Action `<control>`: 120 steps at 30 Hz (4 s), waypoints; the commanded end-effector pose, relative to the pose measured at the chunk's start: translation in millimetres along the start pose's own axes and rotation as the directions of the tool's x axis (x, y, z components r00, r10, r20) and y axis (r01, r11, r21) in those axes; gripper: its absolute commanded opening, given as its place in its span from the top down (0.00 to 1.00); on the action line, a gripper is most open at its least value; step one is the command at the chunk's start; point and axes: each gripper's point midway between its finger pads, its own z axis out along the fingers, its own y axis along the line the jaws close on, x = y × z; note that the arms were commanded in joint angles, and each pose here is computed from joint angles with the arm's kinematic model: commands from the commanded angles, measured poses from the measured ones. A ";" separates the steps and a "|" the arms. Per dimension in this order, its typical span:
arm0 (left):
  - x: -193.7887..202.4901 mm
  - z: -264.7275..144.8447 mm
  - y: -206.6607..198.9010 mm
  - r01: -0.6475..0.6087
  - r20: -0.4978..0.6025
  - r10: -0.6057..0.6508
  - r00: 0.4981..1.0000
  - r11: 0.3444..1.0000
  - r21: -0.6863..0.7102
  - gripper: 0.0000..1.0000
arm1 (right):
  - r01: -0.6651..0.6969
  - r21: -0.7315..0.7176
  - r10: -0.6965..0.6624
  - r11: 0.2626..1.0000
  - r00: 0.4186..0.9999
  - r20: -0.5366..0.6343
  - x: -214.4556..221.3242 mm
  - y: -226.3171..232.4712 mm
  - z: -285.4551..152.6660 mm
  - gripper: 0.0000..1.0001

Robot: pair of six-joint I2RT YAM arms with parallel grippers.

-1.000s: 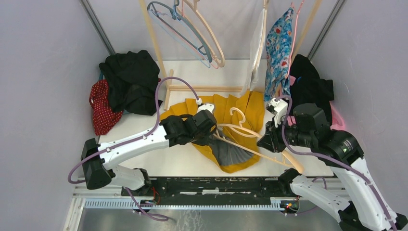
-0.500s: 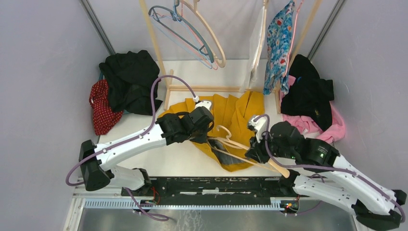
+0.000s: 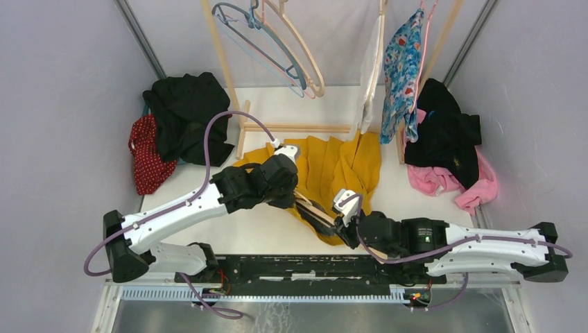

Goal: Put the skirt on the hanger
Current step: Hang the skirt on the hanger.

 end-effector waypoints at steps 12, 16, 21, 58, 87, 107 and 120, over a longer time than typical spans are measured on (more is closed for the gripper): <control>6.4 -13.5 -19.5 0.046 0.079 -0.064 0.995 0.975 0.216 0.88 | -0.247 -0.004 0.239 0.969 0.934 0.264 -15.5 13.5 36.5 0.98; 9.3 -20.0 -18.4 0.073 0.113 -0.107 0.988 0.961 0.268 0.83 | -0.277 -0.022 0.272 0.961 0.924 0.269 -5.9 16.1 44.1 0.98; 22.3 -19.0 -18.5 0.095 0.111 -0.139 0.984 0.939 0.330 0.80 | -0.270 -0.034 0.269 0.962 0.925 0.270 -1.9 22.0 54.4 0.98; 58.8 -37.6 20.1 0.247 0.134 -0.316 0.939 0.893 0.376 0.97 | -0.326 0.010 0.312 0.945 0.915 0.256 -8.2 17.0 110.7 0.99; 90.3 6.8 97.5 0.414 0.216 -0.412 0.885 0.910 0.039 0.00 | -0.418 -0.040 0.420 0.907 0.901 0.107 2.7 30.5 111.0 0.99; 82.4 34.8 105.6 0.321 0.285 -0.298 0.911 0.946 -0.040 0.33 | -0.420 -0.114 0.430 0.900 0.899 0.084 -4.6 48.7 121.2 0.99; 84.4 18.5 94.7 0.322 0.293 -0.314 0.903 0.946 0.023 0.96 | -0.377 -0.091 0.382 0.922 0.923 0.046 4.0 57.9 137.2 0.99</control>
